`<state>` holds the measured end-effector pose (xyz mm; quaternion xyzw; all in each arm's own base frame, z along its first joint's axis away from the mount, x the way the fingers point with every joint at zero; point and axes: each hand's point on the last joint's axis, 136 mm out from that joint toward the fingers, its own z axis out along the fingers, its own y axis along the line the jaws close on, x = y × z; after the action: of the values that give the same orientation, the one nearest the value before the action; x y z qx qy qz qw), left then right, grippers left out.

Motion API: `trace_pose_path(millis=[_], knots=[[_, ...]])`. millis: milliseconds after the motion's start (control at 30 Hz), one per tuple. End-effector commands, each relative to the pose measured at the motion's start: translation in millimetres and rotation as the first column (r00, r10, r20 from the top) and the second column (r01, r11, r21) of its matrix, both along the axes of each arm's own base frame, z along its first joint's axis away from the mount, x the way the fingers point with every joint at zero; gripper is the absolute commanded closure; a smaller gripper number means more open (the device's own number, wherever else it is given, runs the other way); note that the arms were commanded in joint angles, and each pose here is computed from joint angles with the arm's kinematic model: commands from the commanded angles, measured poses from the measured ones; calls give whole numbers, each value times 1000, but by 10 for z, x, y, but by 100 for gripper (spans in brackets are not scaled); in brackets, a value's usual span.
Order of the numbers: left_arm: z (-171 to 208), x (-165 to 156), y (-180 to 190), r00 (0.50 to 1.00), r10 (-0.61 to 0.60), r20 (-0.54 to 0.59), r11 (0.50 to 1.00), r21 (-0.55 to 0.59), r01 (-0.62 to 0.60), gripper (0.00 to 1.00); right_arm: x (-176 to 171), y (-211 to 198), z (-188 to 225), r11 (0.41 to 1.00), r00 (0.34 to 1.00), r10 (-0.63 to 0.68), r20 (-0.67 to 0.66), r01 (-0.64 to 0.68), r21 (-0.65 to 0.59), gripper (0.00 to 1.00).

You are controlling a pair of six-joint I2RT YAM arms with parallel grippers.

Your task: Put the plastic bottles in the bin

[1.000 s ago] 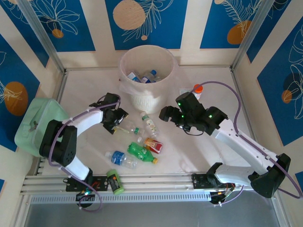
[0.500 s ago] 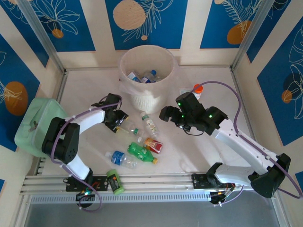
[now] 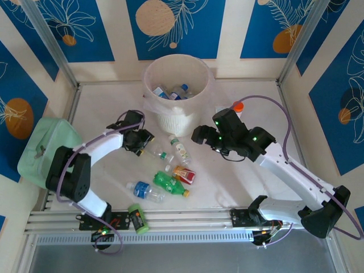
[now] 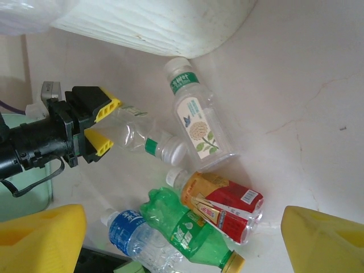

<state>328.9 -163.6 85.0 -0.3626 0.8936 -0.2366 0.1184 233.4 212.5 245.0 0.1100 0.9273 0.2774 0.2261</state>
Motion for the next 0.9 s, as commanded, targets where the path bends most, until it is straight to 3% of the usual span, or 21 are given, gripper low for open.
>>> trace_pose_path(millis=[0, 100, 200, 400, 633, 767, 867], knots=[[496, 111, -179, 977, -63, 203, 991, -103, 86, 50, -5, 111, 321, 994, 996, 64, 69, -69, 82, 11], [850, 140, -241, 944, -80, 320, 980, -147, 132, 52, -5, 220, 497, 981, 990, 105, 97, -119, 153, 11], [1310, 150, -328, 879, -97, 466, 959, -191, 208, 53, -8, 329, 723, 957, 979, 153, 133, -181, 229, 10], [2107, 21, -379, 730, -186, 657, 928, -126, 351, 53, 23, 459, 1135, 909, 953, 238, 190, -287, 302, 8], [3347, -157, -712, 387, -87, 918, 761, -189, 621, 54, 159, 588, 1578, 828, 921, 303, 247, -382, 411, 4], [3681, -198, -785, 299, -34, 954, 697, -192, 690, 56, 214, 640, 1752, 800, 904, 320, 283, -418, 430, 3], [3865, -231, -838, 260, 42, 965, 615, -231, 754, 56, 248, 682, 1843, 780, 895, 331, 299, -438, 447, 2]])
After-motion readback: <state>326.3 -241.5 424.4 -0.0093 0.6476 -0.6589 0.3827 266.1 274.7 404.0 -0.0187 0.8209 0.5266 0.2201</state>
